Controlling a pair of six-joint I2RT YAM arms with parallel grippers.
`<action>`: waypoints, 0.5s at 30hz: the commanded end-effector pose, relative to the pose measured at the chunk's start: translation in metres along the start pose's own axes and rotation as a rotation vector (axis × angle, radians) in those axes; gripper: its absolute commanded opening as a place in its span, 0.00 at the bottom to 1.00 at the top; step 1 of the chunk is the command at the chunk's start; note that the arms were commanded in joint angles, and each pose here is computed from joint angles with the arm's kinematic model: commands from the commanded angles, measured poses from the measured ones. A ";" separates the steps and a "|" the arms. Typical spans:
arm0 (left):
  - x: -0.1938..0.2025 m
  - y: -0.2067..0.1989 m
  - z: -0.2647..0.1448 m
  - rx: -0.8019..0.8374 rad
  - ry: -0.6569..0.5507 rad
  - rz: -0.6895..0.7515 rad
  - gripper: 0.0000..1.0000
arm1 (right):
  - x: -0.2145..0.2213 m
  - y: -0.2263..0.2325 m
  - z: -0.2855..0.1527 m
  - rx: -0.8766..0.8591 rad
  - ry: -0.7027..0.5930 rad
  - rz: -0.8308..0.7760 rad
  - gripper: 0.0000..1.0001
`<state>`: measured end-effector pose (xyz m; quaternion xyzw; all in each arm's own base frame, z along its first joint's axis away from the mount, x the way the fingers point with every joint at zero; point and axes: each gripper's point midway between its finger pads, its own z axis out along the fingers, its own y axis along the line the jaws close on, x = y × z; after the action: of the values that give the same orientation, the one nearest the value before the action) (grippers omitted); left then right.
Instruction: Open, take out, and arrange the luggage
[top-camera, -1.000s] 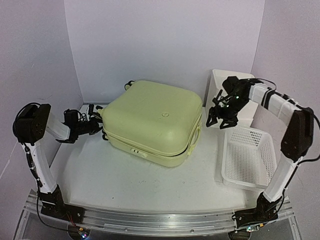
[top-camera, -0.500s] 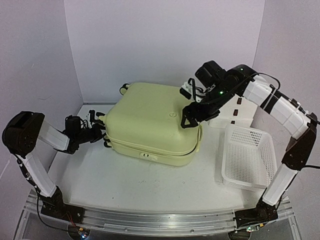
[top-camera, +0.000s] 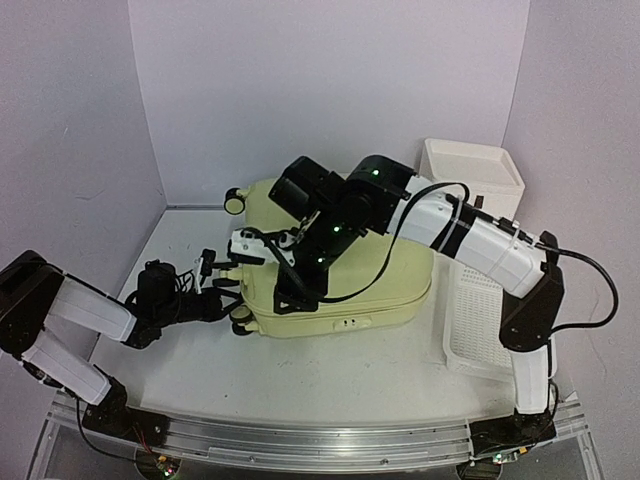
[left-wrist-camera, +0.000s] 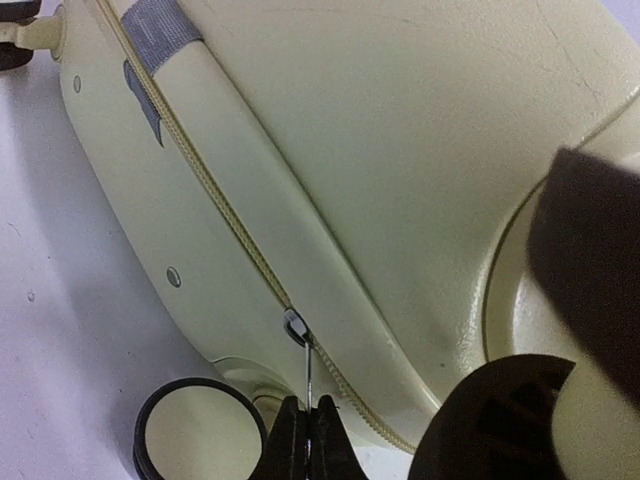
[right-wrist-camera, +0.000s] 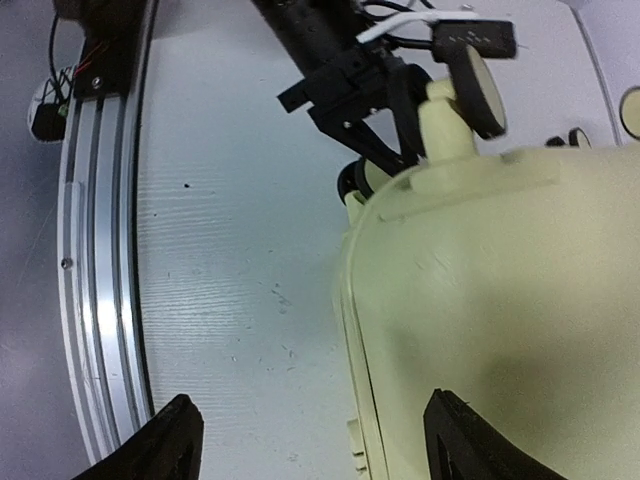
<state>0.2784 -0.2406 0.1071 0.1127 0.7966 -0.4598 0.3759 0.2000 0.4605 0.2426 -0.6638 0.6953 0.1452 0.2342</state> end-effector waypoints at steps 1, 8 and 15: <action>0.004 -0.032 -0.007 0.107 -0.010 0.125 0.00 | -0.027 0.014 0.003 -0.027 -0.071 -0.274 0.77; 0.018 -0.045 -0.023 0.128 -0.029 0.204 0.00 | -0.051 0.015 0.029 -0.013 -0.111 -0.361 0.74; 0.032 -0.051 -0.030 0.146 -0.016 0.211 0.00 | -0.062 0.023 0.059 -0.006 -0.126 -0.456 0.75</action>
<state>0.2293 -0.2415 0.1070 0.1806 0.7774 -0.4520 0.3985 0.1920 0.5220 0.2160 -0.7766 0.5568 0.1299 0.2645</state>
